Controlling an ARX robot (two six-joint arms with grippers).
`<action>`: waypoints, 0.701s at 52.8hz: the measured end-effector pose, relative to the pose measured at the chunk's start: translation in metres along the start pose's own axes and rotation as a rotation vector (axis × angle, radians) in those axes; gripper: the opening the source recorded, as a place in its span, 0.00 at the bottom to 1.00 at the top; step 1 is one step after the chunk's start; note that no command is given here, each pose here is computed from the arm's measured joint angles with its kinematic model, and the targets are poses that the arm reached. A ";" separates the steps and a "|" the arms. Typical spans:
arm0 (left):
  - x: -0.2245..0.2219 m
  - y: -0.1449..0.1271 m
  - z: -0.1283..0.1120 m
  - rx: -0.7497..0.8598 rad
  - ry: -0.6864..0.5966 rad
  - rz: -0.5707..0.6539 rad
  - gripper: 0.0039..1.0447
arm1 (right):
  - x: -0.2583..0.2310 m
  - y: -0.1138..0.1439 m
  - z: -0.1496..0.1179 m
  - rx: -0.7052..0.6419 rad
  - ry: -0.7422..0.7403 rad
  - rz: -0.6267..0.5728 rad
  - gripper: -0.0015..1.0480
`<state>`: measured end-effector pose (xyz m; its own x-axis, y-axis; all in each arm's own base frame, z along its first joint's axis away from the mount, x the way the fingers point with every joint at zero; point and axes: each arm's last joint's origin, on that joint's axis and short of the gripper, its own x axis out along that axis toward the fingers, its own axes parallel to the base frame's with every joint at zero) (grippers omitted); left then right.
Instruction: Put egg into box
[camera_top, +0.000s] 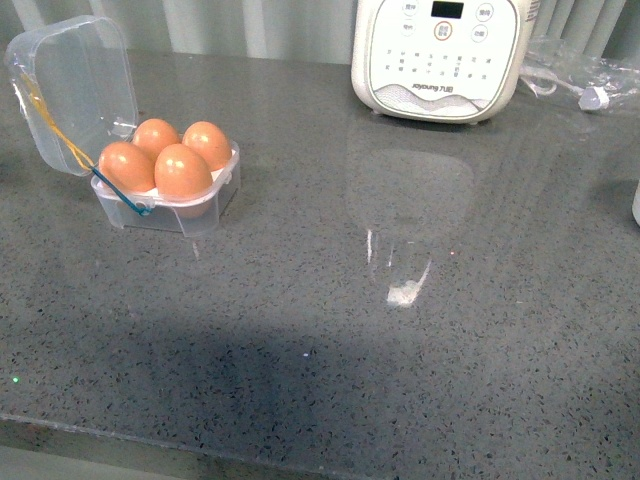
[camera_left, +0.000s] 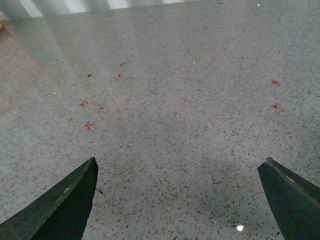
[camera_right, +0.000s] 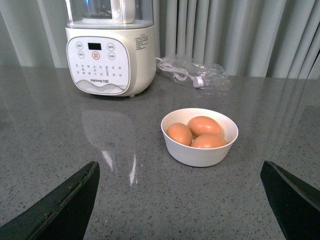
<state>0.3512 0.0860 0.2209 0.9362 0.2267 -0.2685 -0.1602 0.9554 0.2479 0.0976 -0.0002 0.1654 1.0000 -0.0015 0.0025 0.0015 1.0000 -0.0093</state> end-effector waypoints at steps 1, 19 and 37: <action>0.002 0.000 0.001 0.000 0.003 0.000 0.94 | 0.000 0.000 0.000 0.000 0.000 0.000 0.93; 0.007 -0.024 0.011 0.011 0.001 -0.065 0.94 | 0.000 0.000 0.000 0.000 0.000 0.000 0.93; -0.004 -0.058 0.019 0.027 -0.017 -0.142 0.94 | 0.000 0.000 0.000 0.000 0.000 0.000 0.93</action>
<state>0.3625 0.0257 0.2256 0.9541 0.0862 -0.2867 -0.0176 0.9721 0.2338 0.0976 -0.0003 0.1654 1.0000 -0.0019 0.0025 0.0019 1.0000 -0.0093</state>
